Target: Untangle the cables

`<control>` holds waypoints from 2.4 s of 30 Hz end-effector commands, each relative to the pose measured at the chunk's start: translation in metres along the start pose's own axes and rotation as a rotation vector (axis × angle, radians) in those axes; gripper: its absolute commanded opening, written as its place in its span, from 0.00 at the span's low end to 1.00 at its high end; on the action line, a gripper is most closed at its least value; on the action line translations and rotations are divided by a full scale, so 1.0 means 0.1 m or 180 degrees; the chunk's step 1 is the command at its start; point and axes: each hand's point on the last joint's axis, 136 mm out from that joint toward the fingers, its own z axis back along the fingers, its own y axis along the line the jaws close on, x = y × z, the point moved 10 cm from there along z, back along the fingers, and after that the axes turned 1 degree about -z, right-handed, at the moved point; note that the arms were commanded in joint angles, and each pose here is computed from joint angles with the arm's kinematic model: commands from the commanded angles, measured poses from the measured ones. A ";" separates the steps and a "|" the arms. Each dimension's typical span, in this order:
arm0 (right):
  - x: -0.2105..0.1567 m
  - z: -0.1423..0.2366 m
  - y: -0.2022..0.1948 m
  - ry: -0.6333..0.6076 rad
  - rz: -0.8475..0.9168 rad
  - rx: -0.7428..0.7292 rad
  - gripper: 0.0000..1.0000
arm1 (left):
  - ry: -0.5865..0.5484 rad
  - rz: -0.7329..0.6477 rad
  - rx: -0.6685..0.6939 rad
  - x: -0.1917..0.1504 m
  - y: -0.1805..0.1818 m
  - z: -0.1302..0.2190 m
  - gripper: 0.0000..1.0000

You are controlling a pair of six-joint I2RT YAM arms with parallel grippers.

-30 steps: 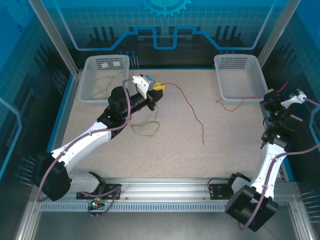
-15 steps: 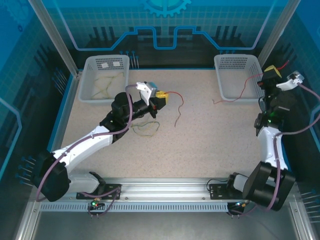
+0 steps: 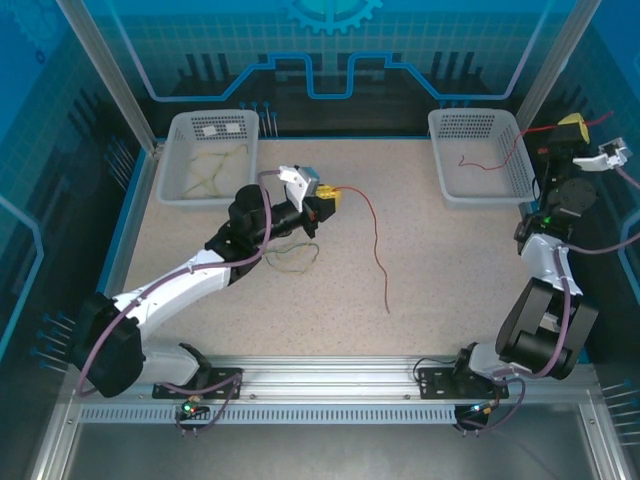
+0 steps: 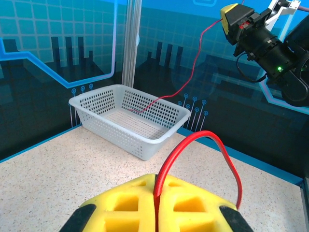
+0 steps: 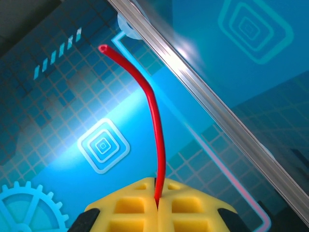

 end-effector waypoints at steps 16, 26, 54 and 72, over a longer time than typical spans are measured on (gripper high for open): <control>-0.57 0.47 -1.26 -0.0167 -0.0365 -0.1041 0.00 | 0.0000 0.0008 -0.0103 0.00 -0.05 -0.07 0.00; -1.26 -0.09 -1.22 0.0568 -0.0238 -0.0881 0.00 | 0.0120 0.0011 -0.0197 -0.01 -0.11 -0.26 0.00; -1.84 -0.35 -1.14 0.2634 0.0671 -0.2412 0.75 | 0.0274 -0.0068 0.0009 -0.12 -0.07 -0.29 0.00; -1.15 0.16 -0.30 0.3223 0.0765 -0.2184 0.99 | 0.0290 0.0032 0.0064 -0.17 -0.06 -0.26 0.00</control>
